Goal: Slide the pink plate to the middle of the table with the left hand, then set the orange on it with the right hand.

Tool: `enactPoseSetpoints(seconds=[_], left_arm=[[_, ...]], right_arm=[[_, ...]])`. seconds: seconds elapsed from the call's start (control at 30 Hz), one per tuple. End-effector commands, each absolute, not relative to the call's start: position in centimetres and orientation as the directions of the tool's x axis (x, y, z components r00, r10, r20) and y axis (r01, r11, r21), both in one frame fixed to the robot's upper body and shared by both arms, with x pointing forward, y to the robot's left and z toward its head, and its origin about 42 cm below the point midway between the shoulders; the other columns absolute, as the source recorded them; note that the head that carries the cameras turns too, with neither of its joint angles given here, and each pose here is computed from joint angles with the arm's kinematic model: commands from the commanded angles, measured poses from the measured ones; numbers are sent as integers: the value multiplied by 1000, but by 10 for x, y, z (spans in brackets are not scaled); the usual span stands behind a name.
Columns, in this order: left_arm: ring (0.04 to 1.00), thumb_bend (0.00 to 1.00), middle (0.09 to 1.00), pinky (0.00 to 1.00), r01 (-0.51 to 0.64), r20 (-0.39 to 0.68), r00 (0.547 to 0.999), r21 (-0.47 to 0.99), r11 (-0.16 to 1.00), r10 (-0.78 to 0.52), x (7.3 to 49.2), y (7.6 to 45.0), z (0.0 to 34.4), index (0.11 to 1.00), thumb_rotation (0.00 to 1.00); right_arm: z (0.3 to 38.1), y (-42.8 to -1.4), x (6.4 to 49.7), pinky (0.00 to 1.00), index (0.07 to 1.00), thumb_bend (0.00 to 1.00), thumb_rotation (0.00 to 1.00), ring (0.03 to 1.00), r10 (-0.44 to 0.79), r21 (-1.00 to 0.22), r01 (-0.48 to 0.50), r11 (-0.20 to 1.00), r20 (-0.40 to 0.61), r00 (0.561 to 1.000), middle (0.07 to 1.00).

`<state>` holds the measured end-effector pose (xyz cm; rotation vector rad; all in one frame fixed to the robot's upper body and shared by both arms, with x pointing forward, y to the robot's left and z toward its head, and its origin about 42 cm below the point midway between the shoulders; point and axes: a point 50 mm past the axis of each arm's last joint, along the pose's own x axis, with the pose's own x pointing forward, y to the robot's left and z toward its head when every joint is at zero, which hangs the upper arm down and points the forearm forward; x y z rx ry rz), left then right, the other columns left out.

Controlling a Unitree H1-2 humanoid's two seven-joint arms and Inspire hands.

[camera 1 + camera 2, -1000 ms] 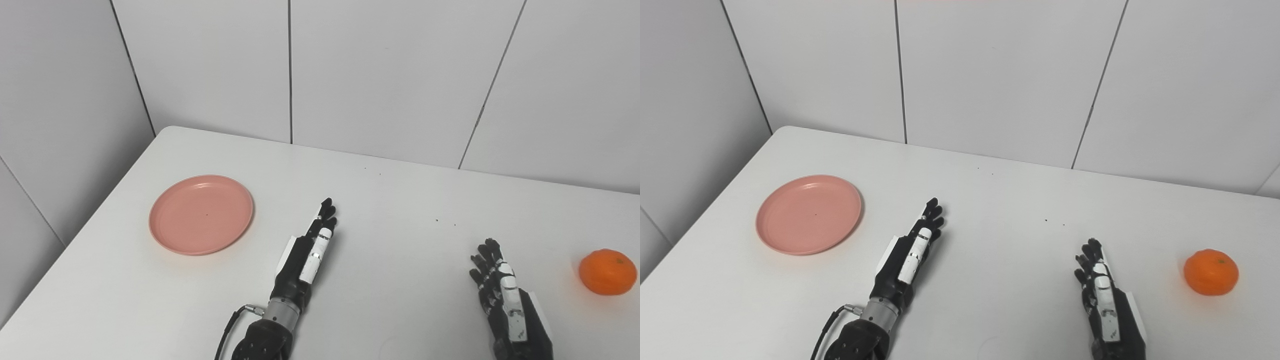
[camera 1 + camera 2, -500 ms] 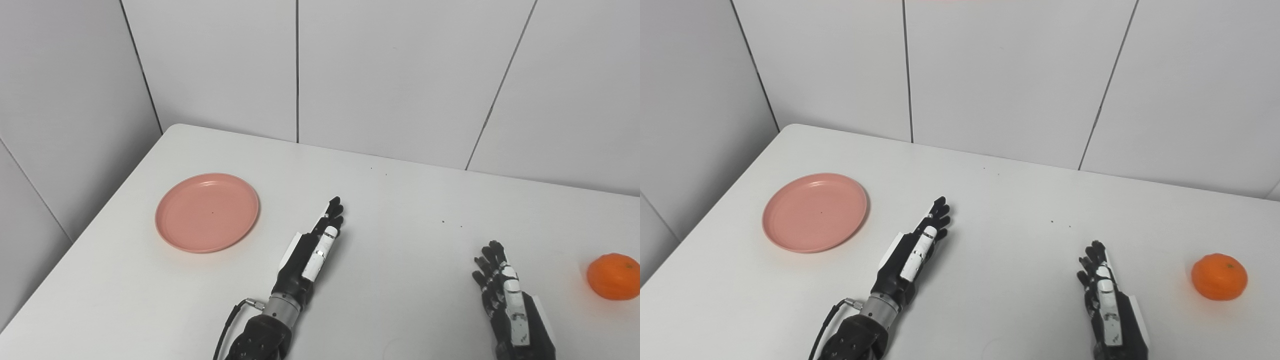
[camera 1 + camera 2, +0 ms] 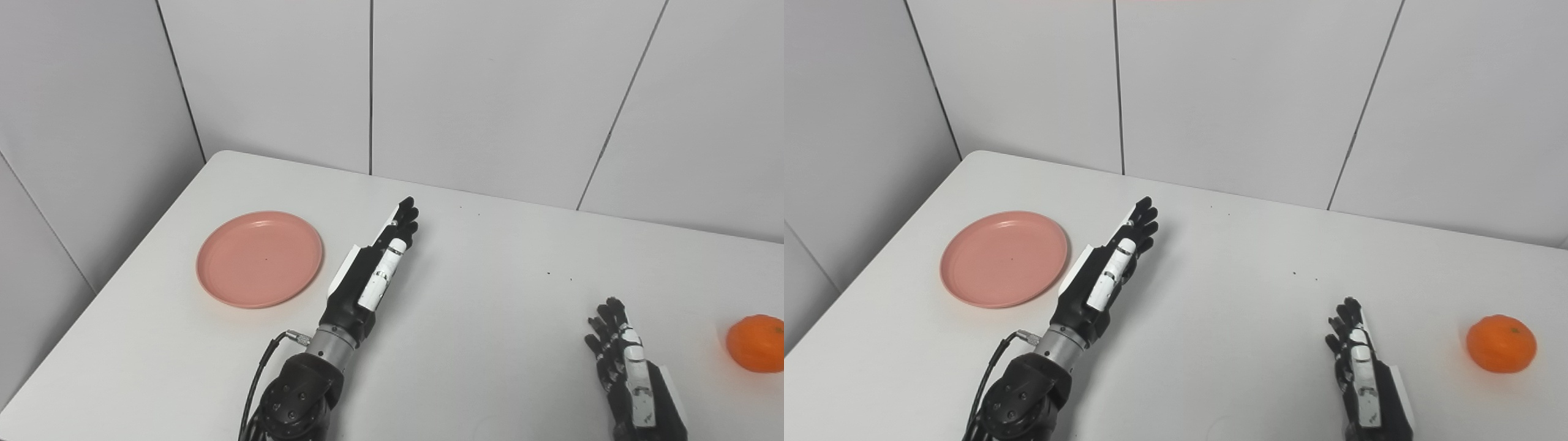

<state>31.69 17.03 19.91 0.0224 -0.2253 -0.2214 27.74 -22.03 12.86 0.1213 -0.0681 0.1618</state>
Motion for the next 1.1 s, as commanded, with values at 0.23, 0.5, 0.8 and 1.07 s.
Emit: enactPoseSetpoints(seconds=[0.23, 0.5, 0.8, 1.07], left_arm=[[967, 409, 980, 974, 189, 326, 929, -6, 982, -176, 336, 197, 243, 970, 1000], [966, 408, 980, 971, 107, 375, 923, -33, 994, -87, 346, 225, 272, 969, 1000], [977, 393, 984, 990, 38, 406, 913, -18, 999, -28, 350, 264, 287, 976, 1000], [974, 373, 986, 983, -25, 409, 912, -8, 1000, 27, 348, 291, 293, 965, 1000]], right_arm=[[141, -220, 286, 1000, 1000, 289, 1000, 1000, 157, 129, -175, 976, 144, 977, 1000], [143, -221, 285, 1000, 1000, 300, 1000, 1000, 156, 144, -176, 974, 139, 978, 1000], [142, -226, 287, 1000, 1000, 303, 1000, 1000, 172, 134, -192, 972, 146, 974, 1000], [145, -228, 285, 1000, 1000, 307, 1000, 1000, 161, 126, -179, 976, 144, 976, 1000]])
